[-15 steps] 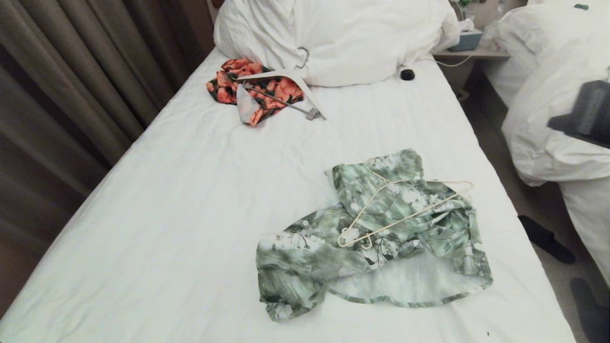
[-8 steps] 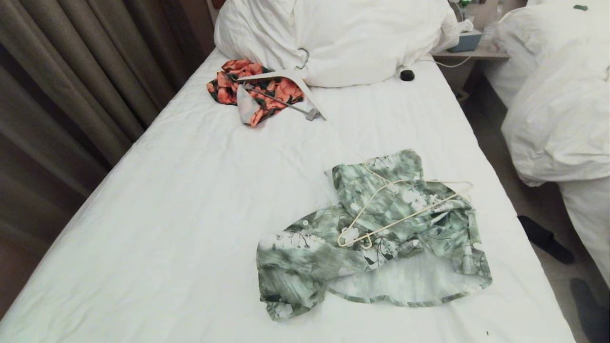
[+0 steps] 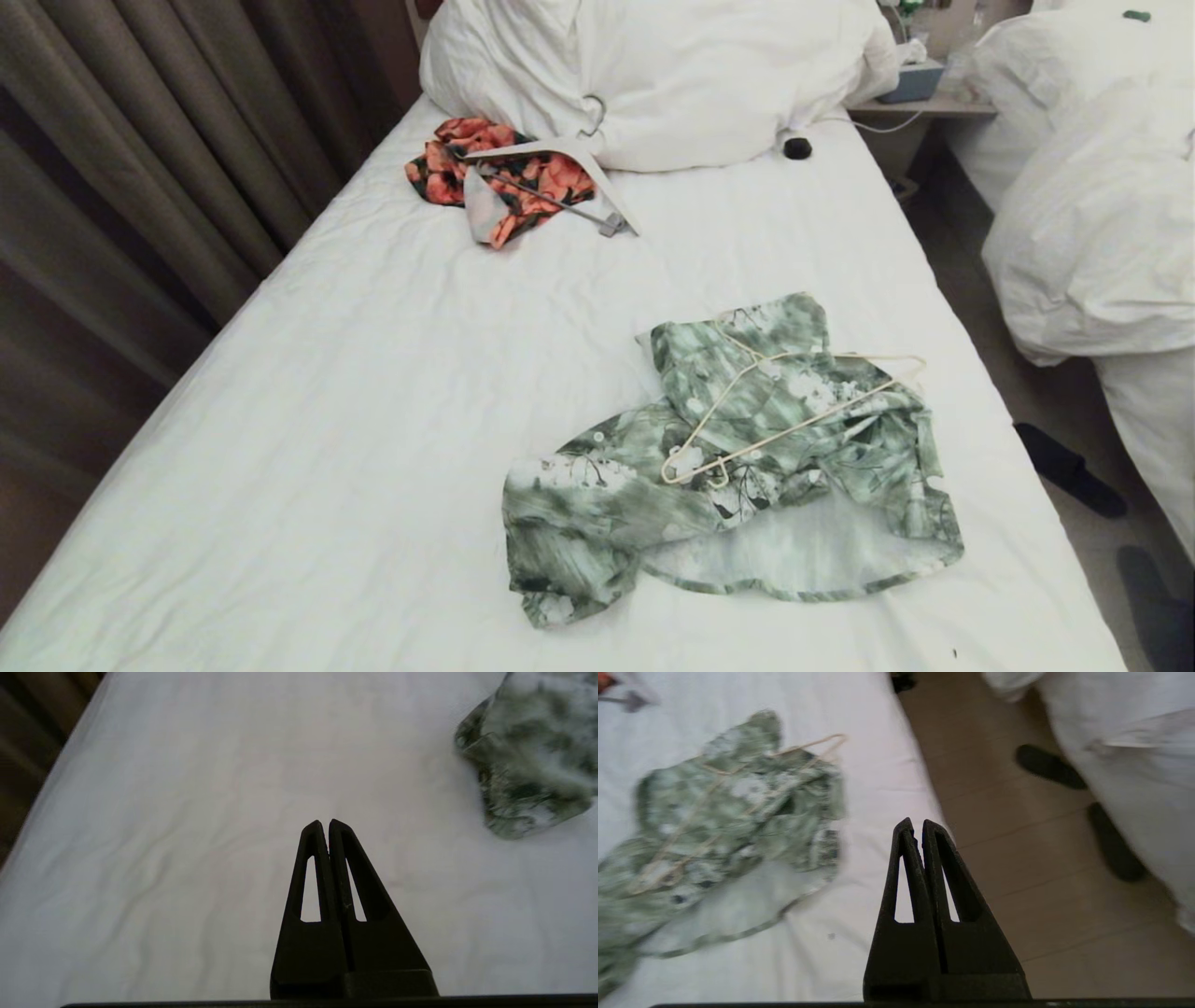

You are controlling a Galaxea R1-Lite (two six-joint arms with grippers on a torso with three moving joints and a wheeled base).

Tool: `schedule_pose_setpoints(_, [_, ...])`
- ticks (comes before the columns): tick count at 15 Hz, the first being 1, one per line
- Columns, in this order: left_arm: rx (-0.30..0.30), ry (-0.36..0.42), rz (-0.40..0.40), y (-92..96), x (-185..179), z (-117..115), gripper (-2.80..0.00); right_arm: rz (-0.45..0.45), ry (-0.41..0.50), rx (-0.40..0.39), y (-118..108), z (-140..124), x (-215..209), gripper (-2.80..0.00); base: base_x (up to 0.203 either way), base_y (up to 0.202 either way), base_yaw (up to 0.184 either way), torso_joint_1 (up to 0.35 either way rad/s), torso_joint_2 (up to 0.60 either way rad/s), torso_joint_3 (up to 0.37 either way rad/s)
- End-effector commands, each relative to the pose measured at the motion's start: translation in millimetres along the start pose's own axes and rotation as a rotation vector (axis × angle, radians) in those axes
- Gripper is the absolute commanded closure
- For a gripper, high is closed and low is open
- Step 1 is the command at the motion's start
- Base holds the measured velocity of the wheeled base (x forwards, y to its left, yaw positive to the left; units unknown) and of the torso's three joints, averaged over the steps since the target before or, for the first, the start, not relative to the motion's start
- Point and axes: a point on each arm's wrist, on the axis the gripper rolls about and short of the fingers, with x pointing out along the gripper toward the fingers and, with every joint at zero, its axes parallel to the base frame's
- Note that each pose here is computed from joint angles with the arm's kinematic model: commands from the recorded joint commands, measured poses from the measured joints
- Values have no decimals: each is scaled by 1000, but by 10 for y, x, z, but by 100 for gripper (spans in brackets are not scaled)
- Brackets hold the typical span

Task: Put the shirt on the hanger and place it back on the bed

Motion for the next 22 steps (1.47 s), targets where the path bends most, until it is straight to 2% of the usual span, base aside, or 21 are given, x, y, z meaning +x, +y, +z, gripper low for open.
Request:
schedule_pose_setpoints(1, [-1, 10, -1, -1, 8, -27, 0, -42, -55, 6, -43, -139, -135, 0, 0, 0, 0, 0, 0, 0])
schedule_pose_setpoints(5, [-12, 10, 1, -1, 9, -30, 0, 100, -57, -48, -136, -640, -233, 0, 0, 0, 0, 0, 0, 0])
schedule_pose_setpoints(6, [-13, 11, 2, -2, 8, -28, 0, 137, -36, -88, -159, -806, -200, 0, 0, 0, 0, 0, 0, 0])
schedule_pose_setpoints(8, [-33, 10, 5, 0, 9, -30, 0, 169, -5, -142, -165, -1032, -48, 0, 0, 0, 0, 0, 0, 0])
schedule_pose_setpoints(10, [-39, 10, 6, 0, 10, -31, 0, 187, -33, -205, -168, -1219, 102, 0, 0, 0, 0, 0, 0, 0])
schedule_pose_setpoints(12, [-41, 11, 8, 0, 10, -33, 0, 248, -81, -258, -157, -1292, 164, 0, 0, 0, 0, 0, 0, 0])
schedule_pose_setpoints(15, [-41, 10, 7, -1, 10, -33, 0, 283, -38, -317, -164, -1382, 186, 0, 0, 0, 0, 0, 0, 0])
schedule_pose_setpoints(19, [-41, 10, 8, -1, 10, -33, 0, 293, -30, -262, -164, -1376, 186, 0, 0, 0, 0, 0, 0, 0])
schedule_pose_setpoints(22, [-41, 10, 7, 0, 10, -33, 0, 292, -32, -259, -165, -1375, 186, 0, 0, 0, 0, 0, 0, 0])
